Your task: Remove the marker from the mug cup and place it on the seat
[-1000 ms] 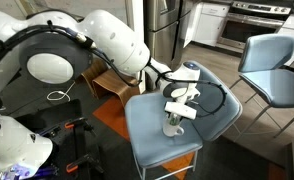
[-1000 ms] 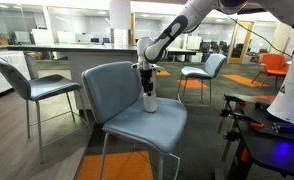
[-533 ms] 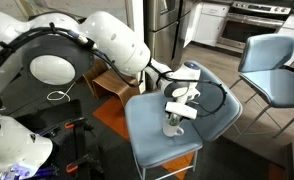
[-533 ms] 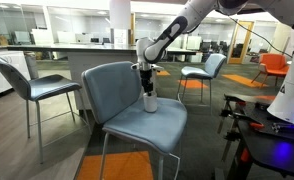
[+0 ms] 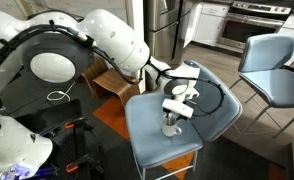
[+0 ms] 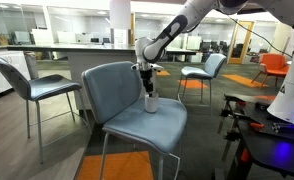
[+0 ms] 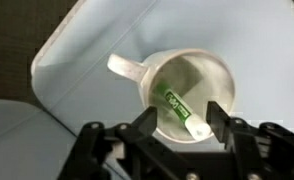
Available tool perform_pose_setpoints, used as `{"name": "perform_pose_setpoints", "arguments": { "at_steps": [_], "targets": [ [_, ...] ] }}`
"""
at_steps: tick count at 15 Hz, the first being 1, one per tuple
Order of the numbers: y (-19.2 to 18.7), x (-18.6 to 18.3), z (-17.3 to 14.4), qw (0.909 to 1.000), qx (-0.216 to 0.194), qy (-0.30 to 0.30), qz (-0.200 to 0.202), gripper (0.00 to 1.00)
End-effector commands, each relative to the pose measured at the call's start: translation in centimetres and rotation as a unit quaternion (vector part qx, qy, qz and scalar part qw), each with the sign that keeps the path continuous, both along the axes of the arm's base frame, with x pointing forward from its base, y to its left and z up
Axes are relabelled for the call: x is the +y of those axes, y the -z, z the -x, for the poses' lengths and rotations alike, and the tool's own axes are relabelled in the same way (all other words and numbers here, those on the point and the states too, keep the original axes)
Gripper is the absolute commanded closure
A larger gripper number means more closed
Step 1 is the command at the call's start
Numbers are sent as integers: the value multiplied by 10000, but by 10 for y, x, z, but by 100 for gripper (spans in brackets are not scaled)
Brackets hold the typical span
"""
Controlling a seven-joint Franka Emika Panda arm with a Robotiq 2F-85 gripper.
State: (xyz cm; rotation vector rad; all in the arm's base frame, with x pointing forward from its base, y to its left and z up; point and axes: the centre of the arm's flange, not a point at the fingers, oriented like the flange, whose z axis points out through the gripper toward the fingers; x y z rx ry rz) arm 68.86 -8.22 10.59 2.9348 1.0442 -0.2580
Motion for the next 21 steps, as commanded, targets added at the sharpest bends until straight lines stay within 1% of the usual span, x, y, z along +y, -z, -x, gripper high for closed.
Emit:
{"name": "perform_pose_setpoints", "arguments": {
  "at_steps": [1, 2, 5, 6, 7, 8, 9, 10, 11, 12, 14, 15, 16, 18, 19, 21],
  "targets": [
    [-8, 10, 5, 9995, 205, 197, 120, 45],
    [-10, 11, 5, 9995, 178, 236, 141, 47],
    [-18, 12, 5, 9994, 59, 293, 194, 45],
    [-22, 10, 4, 9992, 24, 339, 218, 46],
    [-25, 7, 3, 9991, -15, 338, 254, 44],
    [-28, 4, 3, 9990, -37, 353, 262, 36],
    [-30, 1, 3, 9989, -39, 374, 272, 22],
    [-31, -1, 3, 9988, -46, 395, 280, 20],
    [-31, -2, 4, 9988, -47, 402, 283, 15],
    [-30, -3, 4, 9988, -27, 409, 274, 16],
    [-28, -3, 5, 9989, 8, 401, 246, 27],
    [-27, -2, 6, 9989, 12, 397, 239, 35],
    [-26, -1, 6, 9990, 22, 383, 219, 40],
    [-24, 1, 7, 9990, 61, 400, 200, 47],
    [-23, 2, 8, 9989, 78, 423, 193, 44],
    [-20, 2, 7, 9986, 80, 500, 172, 44]
  ]
}}
